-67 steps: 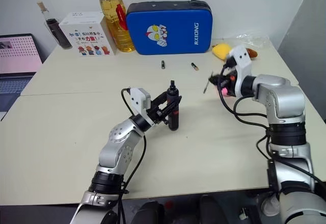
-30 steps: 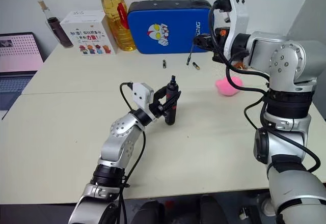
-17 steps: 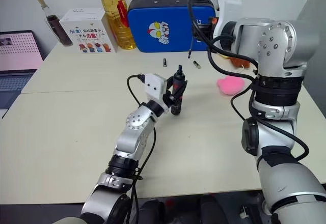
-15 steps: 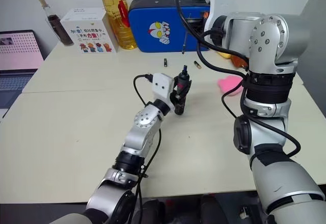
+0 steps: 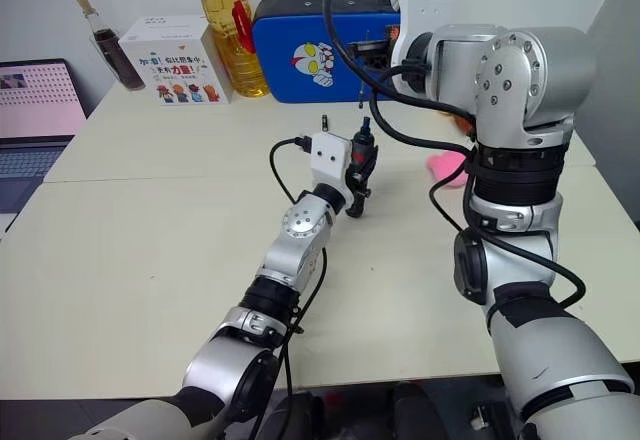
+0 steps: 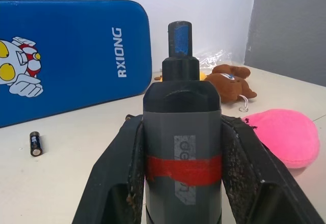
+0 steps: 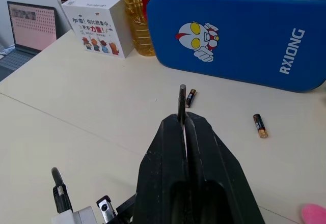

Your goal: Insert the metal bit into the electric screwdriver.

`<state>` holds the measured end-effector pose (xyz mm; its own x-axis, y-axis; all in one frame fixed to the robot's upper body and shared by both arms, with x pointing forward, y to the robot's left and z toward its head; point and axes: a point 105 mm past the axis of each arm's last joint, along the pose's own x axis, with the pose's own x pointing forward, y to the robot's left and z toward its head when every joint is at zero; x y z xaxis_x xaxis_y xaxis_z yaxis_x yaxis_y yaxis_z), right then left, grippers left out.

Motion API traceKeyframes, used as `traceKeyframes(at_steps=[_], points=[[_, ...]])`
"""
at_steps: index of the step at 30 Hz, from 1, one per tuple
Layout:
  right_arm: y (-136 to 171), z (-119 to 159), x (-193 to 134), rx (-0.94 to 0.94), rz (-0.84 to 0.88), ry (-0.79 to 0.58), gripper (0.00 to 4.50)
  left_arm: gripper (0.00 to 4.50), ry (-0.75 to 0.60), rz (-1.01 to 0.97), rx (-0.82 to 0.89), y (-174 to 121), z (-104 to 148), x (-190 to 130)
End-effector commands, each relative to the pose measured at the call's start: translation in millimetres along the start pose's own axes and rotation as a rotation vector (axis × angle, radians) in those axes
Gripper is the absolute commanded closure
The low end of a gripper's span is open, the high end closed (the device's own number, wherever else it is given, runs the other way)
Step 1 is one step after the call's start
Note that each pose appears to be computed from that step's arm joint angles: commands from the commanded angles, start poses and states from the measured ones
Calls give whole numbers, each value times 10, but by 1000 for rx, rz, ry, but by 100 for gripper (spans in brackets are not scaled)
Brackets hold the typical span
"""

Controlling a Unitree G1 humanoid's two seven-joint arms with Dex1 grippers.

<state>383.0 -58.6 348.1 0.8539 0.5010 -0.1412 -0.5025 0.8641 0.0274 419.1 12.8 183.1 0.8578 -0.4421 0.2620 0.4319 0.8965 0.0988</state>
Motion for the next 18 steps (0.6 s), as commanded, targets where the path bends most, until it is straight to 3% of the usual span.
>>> traceKeyframes(at_steps=[1,18], points=[[4,166,-112,-30,-27,-49,441,285,-46,11,9,-1,116,41],[-22,123,-131,-9,-63,-22,441,285,-40,8,18,-46,62,-31]])
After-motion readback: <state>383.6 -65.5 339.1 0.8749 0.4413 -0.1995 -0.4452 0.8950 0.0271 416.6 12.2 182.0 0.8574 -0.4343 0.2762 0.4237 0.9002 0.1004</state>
